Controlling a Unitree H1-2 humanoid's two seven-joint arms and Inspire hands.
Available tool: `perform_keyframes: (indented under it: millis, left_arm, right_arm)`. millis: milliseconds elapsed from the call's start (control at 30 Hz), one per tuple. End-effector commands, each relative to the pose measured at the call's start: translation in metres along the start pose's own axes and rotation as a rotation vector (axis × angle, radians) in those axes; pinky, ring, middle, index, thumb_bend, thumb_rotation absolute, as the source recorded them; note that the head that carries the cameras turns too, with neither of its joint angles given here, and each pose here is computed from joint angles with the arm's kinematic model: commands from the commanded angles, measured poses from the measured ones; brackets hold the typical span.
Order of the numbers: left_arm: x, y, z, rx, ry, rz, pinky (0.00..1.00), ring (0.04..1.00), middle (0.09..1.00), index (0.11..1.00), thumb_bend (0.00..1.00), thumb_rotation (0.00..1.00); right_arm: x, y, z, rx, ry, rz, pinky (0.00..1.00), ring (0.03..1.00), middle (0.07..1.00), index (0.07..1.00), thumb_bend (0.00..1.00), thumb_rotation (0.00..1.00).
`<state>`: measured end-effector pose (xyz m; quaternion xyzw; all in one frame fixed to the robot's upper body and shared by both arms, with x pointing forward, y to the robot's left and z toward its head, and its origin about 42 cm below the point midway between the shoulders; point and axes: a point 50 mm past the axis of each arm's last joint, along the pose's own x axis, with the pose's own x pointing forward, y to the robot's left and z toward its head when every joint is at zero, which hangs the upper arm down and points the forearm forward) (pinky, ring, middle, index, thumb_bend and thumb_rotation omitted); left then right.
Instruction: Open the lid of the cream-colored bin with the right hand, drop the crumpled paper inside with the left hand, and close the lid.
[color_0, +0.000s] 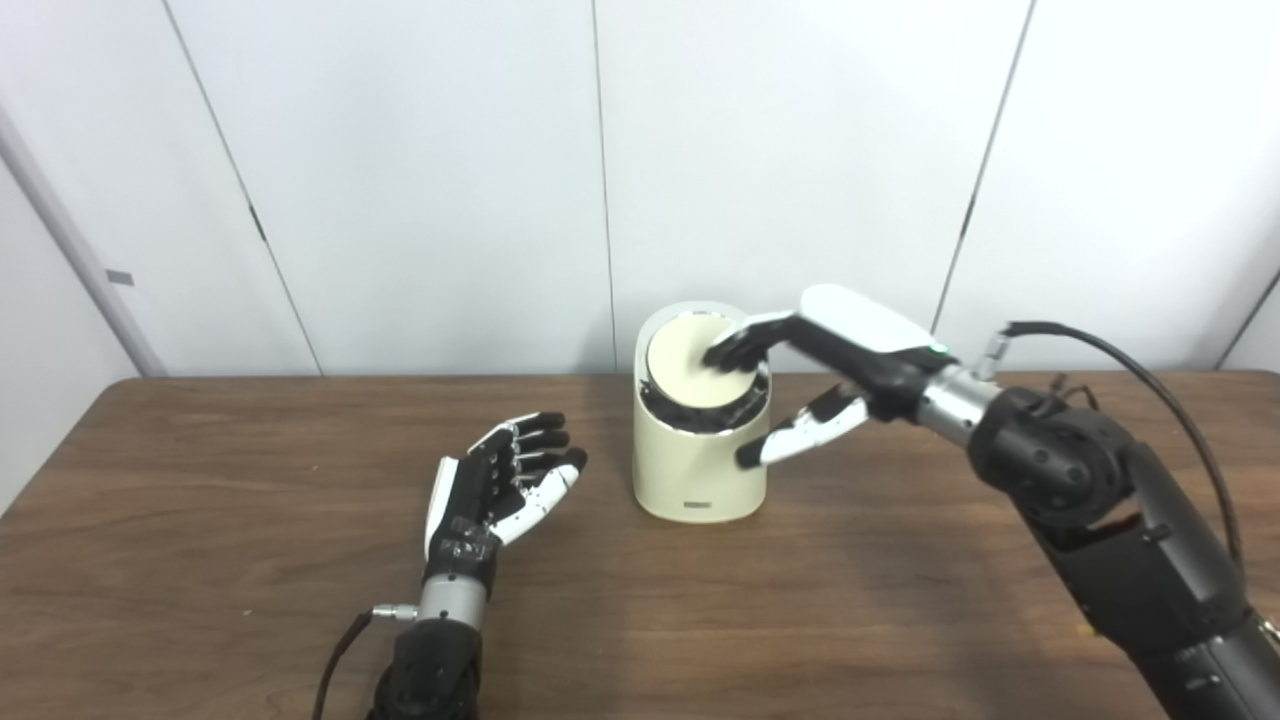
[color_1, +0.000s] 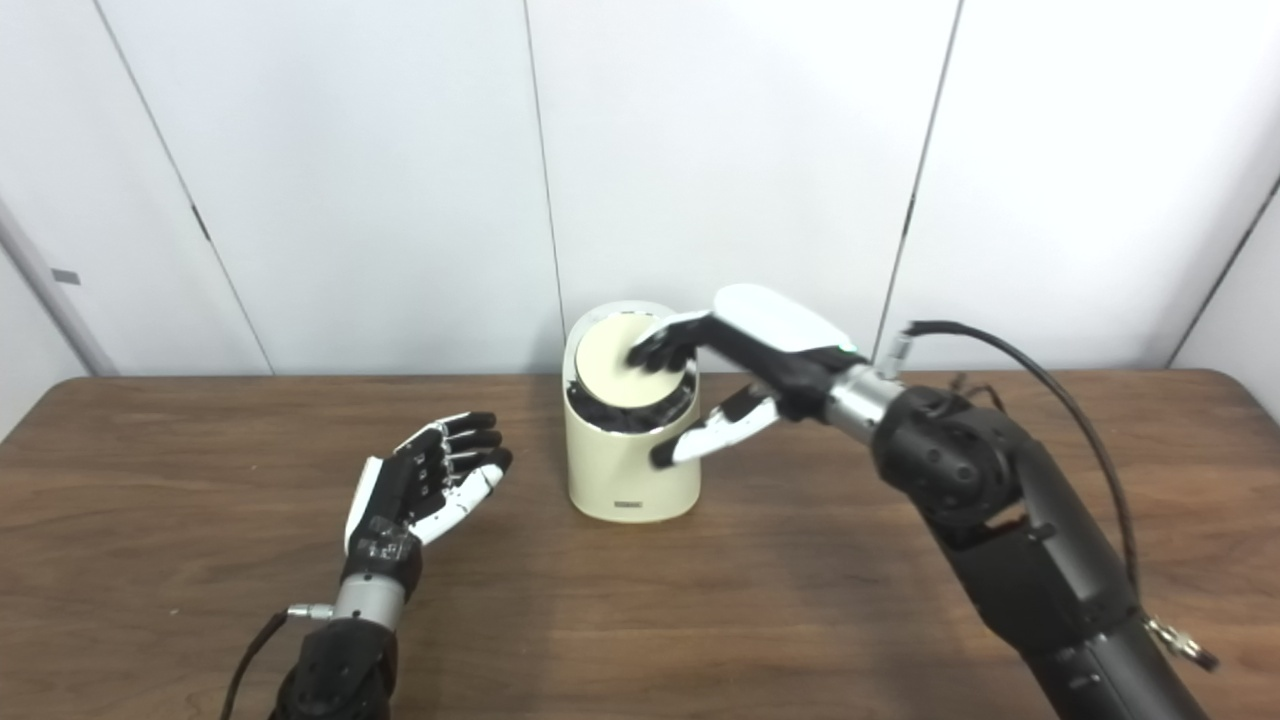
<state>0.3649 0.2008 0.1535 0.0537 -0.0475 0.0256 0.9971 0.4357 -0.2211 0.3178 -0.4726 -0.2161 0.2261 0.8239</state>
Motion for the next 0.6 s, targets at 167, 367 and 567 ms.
perform_keyframes:
  millis: [167,367,567]
  left_arm:
    - [0.014,0.001,0.023,0.006,-0.086,0.006,0.57,0.66,0.704,0.717,0.6,0.27]
    - [0.014,0.002,0.025,0.016,-0.086,0.009,0.56,0.653,0.7,0.715,0.6,0.25]
    - [0.016,0.002,0.024,0.003,-0.09,0.008,0.56,0.652,0.695,0.709,0.61,0.26]
  right_arm:
    - [-0.016,-0.029,-0.007,0.135,0.022,-0.223,0.63,0.772,0.814,0.82,0.65,0.44]
    - [-0.04,-0.015,-0.03,0.276,0.084,-0.271,0.72,0.803,0.847,0.889,0.65,0.44]
    - [-0.054,0.011,-0.044,0.395,0.122,-0.323,0.61,0.751,0.839,0.871,0.66,0.4]
